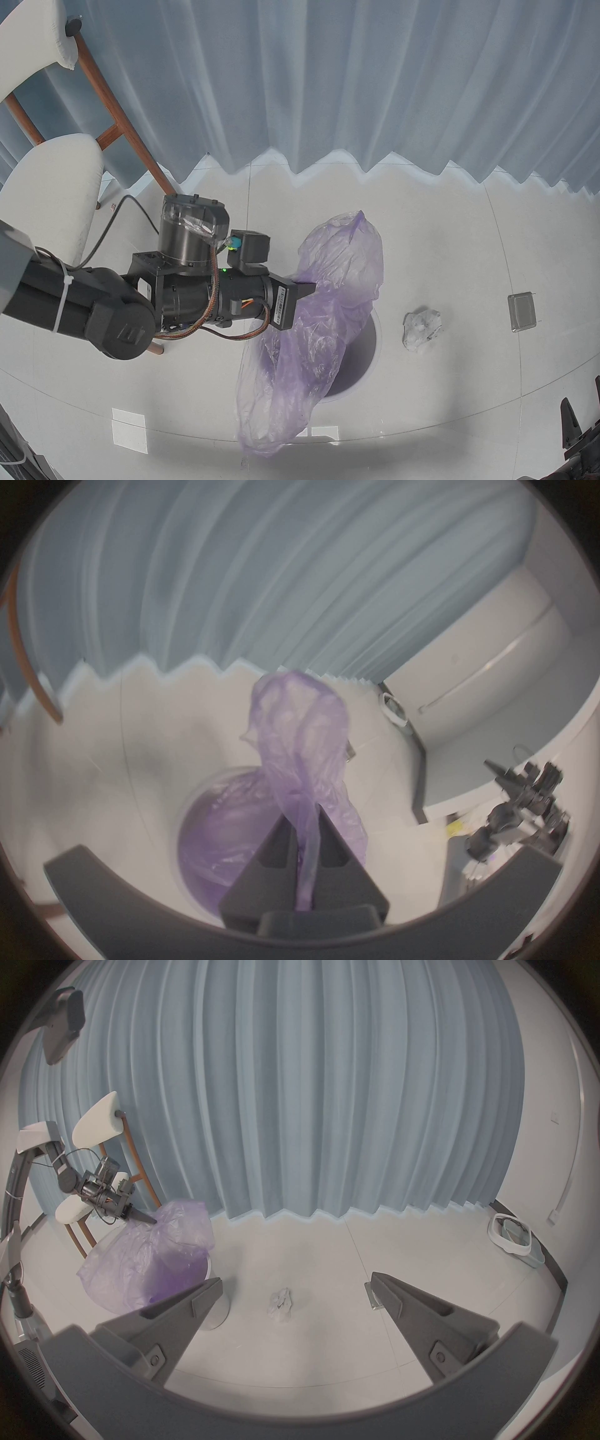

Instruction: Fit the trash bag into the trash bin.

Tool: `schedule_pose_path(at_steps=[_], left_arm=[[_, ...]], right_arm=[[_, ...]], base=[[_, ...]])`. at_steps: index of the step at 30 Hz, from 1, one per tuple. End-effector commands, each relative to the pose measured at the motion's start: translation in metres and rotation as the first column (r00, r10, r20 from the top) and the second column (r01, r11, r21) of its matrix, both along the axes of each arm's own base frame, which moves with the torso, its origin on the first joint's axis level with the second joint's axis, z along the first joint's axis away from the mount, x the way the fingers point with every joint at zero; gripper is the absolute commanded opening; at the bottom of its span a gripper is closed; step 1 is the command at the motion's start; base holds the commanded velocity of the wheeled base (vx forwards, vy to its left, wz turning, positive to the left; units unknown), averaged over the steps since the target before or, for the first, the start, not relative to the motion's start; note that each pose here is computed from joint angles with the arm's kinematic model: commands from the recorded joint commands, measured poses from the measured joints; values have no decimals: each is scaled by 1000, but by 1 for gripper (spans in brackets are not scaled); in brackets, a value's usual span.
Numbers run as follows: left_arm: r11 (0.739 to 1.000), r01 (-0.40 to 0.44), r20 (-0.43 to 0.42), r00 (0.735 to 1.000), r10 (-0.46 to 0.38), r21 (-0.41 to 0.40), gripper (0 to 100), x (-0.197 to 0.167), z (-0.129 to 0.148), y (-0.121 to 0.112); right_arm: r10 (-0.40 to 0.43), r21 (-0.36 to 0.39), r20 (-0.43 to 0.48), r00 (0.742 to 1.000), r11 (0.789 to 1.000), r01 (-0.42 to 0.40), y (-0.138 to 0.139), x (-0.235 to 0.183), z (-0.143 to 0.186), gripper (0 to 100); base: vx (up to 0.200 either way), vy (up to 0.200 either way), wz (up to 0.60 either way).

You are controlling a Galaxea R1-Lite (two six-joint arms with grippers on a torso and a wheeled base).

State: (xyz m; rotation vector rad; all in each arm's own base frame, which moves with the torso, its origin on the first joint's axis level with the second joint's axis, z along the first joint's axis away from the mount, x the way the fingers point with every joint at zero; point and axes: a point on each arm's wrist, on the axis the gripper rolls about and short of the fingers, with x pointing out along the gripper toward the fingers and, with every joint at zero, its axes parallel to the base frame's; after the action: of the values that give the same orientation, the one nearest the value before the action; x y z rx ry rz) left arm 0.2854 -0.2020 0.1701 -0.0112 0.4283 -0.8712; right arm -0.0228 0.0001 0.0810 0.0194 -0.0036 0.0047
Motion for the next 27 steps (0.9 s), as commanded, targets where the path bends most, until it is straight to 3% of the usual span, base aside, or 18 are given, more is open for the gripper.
schedule_pose_path(at_steps=[1, 5, 10, 11, 13, 14, 15, 16, 17, 20, 23, 27], left_arm=[[993, 52, 195, 978, -71, 102, 0, -14, 24, -8], [976, 38, 275, 956, -97, 213, 0, -17, 18, -5], [964, 78, 248, 958, -143, 254, 0, -31, 4, -5], [963, 94, 243, 957, -157, 253, 0, -38, -2, -8], [966, 109, 268, 948, -172, 234, 0, -44, -2, -13], [966, 109, 268, 948, -172, 234, 0, -44, -2, -13], [963, 115, 286, 940, -185, 244, 0, -45, -2, -14], [963, 115, 286, 940, -185, 244, 0, -45, -2, -14], [953, 114, 311, 929, -203, 280, 0, -44, -4, -13], [927, 126, 339, 906, -252, 353, 0, -46, -11, -9], [913, 145, 334, 899, -283, 382, 0, -52, -18, -9], [902, 175, 317, 896, -312, 394, 0, -59, -24, -14]], right_arm=[[14, 8, 2, 1000, 1000, -14, 0, 0, -5, 100], [26, 79, 102, 994, 996, -34, 0, -2, 29, 100], [210, 160, -59, 976, 967, -199, 0, 22, 42, 100], [277, 245, -139, 951, 940, -238, 3, 33, 46, 100], [316, 380, -200, 927, 897, -224, 8, 45, 55, 100], [316, 380, -200, 927, 897, -224, 8, 45, 55, 100], [315, 517, -285, 905, 846, -132, 13, 62, 63, 100], [315, 517, -285, 905, 846, -132, 13, 62, 63, 100], [318, 582, -331, 889, 810, -73, 20, 83, 78, 100], [355, 617, -342, 870, 783, -77, 31, 111, 105, 100], [399, 627, -371, 839, 774, -91, 43, 134, 118, 100], [416, 607, -455, 788, 792, -68, 57, 156, 112, 100]], base=[[0, 0, 0], [0, 0, 0], [0, 0, 0], [0, 0, 0], [0, 0, 0], [0, 0, 0], [0, 0, 0], [0, 0, 0], [0, 0, 0], [0, 0, 0], [0, 0, 0], [0, 0, 0]])
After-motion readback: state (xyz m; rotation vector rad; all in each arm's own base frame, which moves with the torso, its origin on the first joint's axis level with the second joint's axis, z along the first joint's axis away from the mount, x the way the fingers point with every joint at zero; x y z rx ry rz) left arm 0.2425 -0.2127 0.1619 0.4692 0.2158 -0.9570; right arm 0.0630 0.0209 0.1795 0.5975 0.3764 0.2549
